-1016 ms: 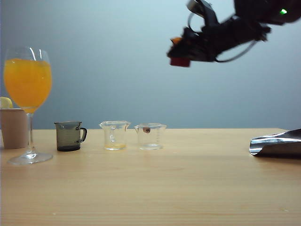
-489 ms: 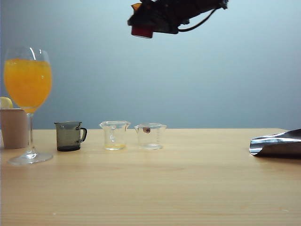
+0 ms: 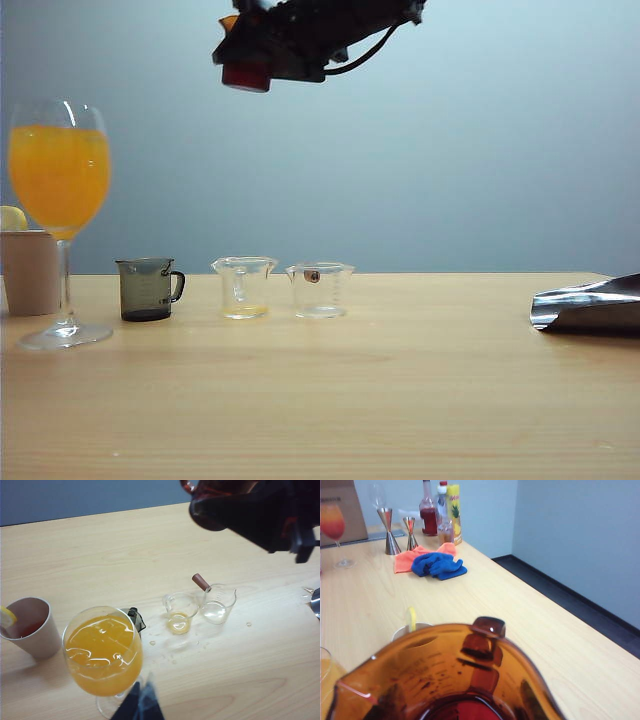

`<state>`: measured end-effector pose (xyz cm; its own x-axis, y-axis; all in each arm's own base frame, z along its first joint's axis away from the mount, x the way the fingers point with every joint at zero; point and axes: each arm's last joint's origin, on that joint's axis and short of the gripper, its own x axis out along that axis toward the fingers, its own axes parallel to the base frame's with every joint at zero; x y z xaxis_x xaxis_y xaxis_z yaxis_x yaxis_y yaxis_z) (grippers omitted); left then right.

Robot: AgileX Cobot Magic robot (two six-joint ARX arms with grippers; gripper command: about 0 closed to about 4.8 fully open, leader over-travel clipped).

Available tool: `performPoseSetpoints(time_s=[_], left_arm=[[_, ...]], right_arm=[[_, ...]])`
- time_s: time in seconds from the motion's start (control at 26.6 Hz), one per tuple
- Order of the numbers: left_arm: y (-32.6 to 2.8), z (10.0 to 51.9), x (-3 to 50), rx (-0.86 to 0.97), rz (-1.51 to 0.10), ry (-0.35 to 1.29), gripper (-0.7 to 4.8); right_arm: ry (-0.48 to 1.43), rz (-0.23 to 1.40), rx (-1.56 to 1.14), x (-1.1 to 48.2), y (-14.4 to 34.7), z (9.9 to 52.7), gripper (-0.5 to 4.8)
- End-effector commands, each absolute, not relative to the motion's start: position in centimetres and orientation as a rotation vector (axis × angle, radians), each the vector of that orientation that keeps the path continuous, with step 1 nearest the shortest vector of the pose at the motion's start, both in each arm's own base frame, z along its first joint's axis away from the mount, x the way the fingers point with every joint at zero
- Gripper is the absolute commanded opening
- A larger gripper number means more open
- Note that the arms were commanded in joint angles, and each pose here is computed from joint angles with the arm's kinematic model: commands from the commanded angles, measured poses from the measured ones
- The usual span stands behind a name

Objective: Pick up the fourth measuring cup from the left, pour the grenadine inside into the goblet, and finally put the measuring cup back in its original place.

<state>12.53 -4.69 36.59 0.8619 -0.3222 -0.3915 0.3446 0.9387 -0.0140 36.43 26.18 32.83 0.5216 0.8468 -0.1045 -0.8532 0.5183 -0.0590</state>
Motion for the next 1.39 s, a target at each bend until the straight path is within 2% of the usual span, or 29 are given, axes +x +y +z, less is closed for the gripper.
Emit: performPoseSetpoints(time_s=[0.04, 0.56, 0.83, 1.05, 1.39], left_arm=[[-4.7, 36.8, 12.4, 0.058, -0.357, 0.388, -0.05], [-4.6, 36.6, 12.3, 0.086, -0.355, 0.407, -0.05], [-3.5, 36.7, 12.1, 0.066, -0.291, 0.402, -0.06], [-1.8, 36.7, 12.3, 0.004, -0.289, 0.41, -0.05], [-1.3, 36.6, 12.1, 0.014, -0.288, 0.41, -0.05]], right_arm=[[0.018, 1.042, -0.104, 36.6, 27.5, 33.5, 0.5], [-0.013, 1.152, -0.184, 35.9, 33.7, 32.9, 0.49], [-0.026, 1.147, -0.213, 35.2, 34.8, 32.6, 0.5], [-0.06, 1.138, -0.257, 34.9, 35.5, 32.4, 0.49], [-0.064, 1.16, -0.253, 35.4, 37.5, 33.2, 0.49]])
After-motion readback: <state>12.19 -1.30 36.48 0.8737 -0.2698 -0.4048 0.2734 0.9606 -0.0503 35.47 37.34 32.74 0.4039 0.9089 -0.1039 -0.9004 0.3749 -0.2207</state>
